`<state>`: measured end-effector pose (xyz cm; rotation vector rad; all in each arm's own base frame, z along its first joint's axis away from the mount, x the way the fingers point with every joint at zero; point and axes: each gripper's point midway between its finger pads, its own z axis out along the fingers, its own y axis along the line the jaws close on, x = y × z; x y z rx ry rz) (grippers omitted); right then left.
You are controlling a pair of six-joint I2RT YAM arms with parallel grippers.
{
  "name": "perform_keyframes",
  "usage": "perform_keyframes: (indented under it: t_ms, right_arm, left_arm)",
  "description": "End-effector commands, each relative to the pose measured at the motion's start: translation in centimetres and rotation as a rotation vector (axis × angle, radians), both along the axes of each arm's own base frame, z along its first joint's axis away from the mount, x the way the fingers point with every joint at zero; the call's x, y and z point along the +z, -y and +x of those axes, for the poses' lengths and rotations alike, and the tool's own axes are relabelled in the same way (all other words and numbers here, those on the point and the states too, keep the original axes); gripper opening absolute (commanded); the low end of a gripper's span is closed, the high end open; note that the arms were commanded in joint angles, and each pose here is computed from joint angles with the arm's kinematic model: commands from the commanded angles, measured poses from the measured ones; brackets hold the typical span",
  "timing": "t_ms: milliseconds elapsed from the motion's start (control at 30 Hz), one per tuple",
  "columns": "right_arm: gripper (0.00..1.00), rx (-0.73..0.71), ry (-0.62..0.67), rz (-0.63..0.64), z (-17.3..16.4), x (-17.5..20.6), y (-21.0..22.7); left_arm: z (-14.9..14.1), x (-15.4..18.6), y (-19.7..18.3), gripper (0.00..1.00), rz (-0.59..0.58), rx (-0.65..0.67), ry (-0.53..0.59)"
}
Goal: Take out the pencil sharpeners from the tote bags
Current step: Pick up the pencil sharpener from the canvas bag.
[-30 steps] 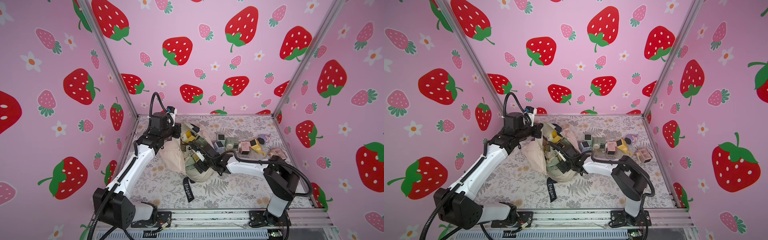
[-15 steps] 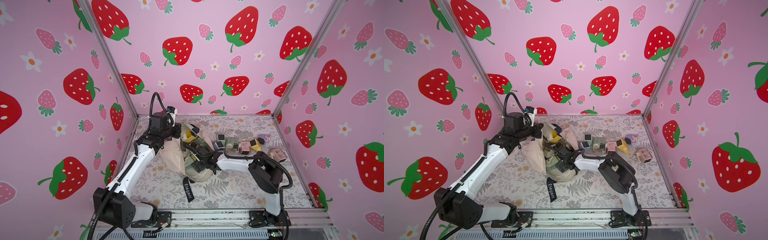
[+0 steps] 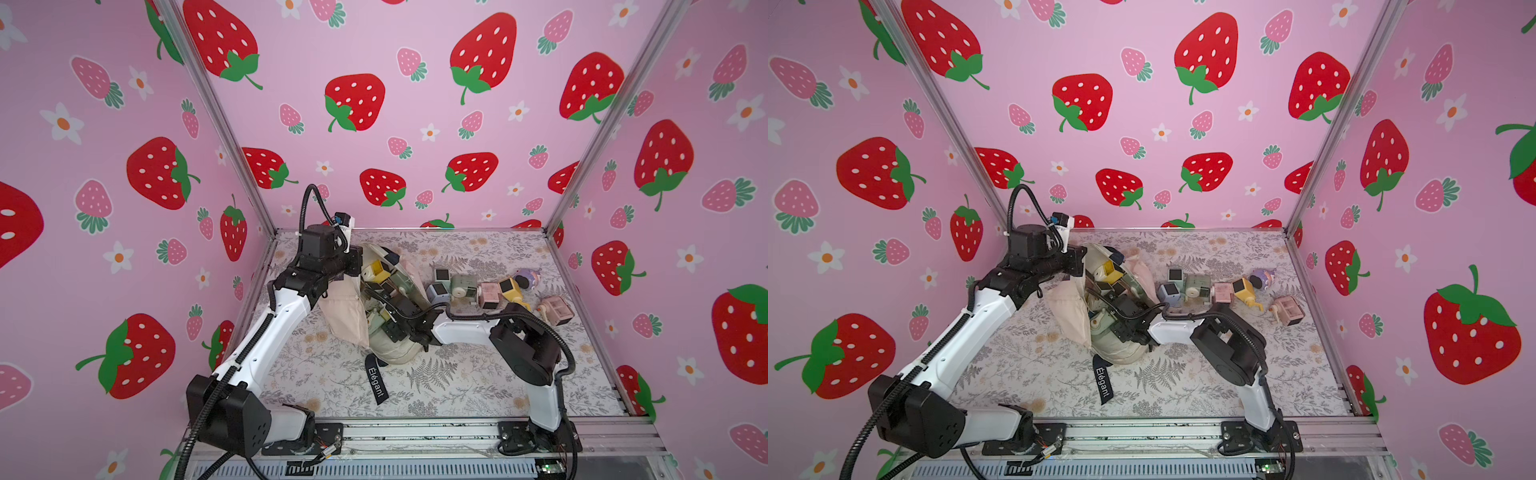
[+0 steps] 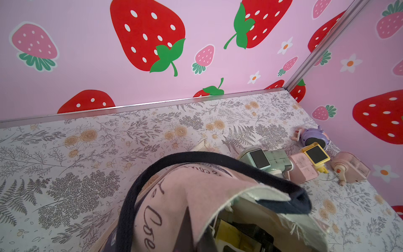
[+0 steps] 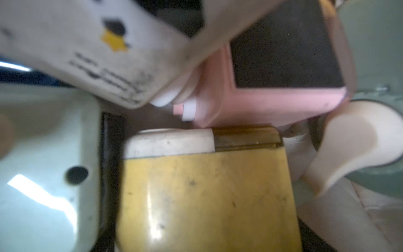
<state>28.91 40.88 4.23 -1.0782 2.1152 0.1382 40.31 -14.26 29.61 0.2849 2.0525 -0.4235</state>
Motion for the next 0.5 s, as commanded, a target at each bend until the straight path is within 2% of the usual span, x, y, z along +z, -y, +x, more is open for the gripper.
perform_keyframes:
  t_ms: [0,467]
  right_arm:
    - [0.79,0.069,0.018,0.088,-1.2,2.7,-0.9]
    - [0.77,0.192,0.003,0.234,-3.8,6.9,-1.3]
  left_arm:
    - [0.4,3.0,0.7,0.0,-0.026,-0.025,0.077]
    - [0.4,3.0,0.7,0.0,-0.024,-0.026,0.074]
